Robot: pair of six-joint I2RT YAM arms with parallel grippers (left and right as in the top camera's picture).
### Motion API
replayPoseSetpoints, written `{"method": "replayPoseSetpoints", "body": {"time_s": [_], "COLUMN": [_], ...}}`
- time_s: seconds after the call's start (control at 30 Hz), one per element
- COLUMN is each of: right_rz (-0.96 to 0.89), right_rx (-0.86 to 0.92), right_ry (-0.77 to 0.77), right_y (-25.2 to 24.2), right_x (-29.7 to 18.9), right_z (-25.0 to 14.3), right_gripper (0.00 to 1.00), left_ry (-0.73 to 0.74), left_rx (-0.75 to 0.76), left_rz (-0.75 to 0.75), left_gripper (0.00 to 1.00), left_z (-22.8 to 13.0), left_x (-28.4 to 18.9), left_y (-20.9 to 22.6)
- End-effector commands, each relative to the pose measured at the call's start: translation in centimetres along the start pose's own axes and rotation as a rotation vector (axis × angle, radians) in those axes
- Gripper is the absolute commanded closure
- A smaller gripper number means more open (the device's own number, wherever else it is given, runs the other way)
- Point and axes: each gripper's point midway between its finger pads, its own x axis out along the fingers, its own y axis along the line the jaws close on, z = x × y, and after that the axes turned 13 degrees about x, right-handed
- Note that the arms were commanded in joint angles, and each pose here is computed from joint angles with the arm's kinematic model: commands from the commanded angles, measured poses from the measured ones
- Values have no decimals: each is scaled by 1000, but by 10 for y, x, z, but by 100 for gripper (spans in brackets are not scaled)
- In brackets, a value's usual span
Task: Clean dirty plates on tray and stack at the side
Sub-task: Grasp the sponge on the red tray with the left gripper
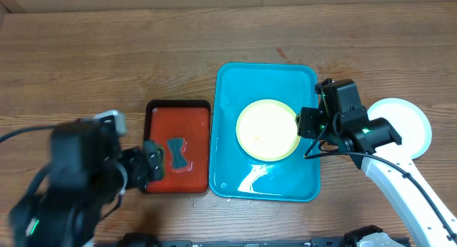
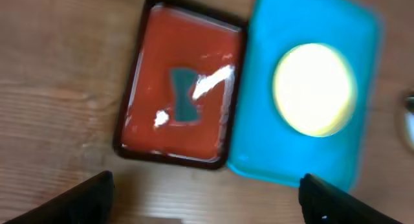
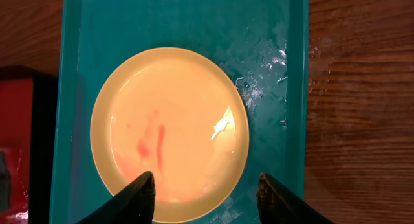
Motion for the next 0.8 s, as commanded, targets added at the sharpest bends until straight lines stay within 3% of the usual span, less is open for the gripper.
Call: {"method": "replayPoseSetpoints", "body": {"time_s": [0.0,0.33,0.43,0.57,0.67,0.77], "right_rz": [18,23,22,18,16,16], "right_rx": [-10,-11,-10,-10,-10,-10], "right_ry": [-10,-13,-12,-7,-4,-4], "right_y": [6,7,7,6,5,5], "right_x": [-3,-3,-3,-3,-3,-3], "right_z": [4,5,4,3,3,2], "right_gripper": [48,48,48,49,51,53], "left_ry": [227,449,509,587,622,633], "left_rx": [-88,-39,-15,-91,-127,-131], "left_rz": [121,70,109,199,205,138], "left_gripper": [17,37,53,64,96,96], "left_z": [-34,-70,-80,-96,-104,-105], "left_x": [73,196,221,245,259,267], "left_y": [28,18,18,27,27,16]}}
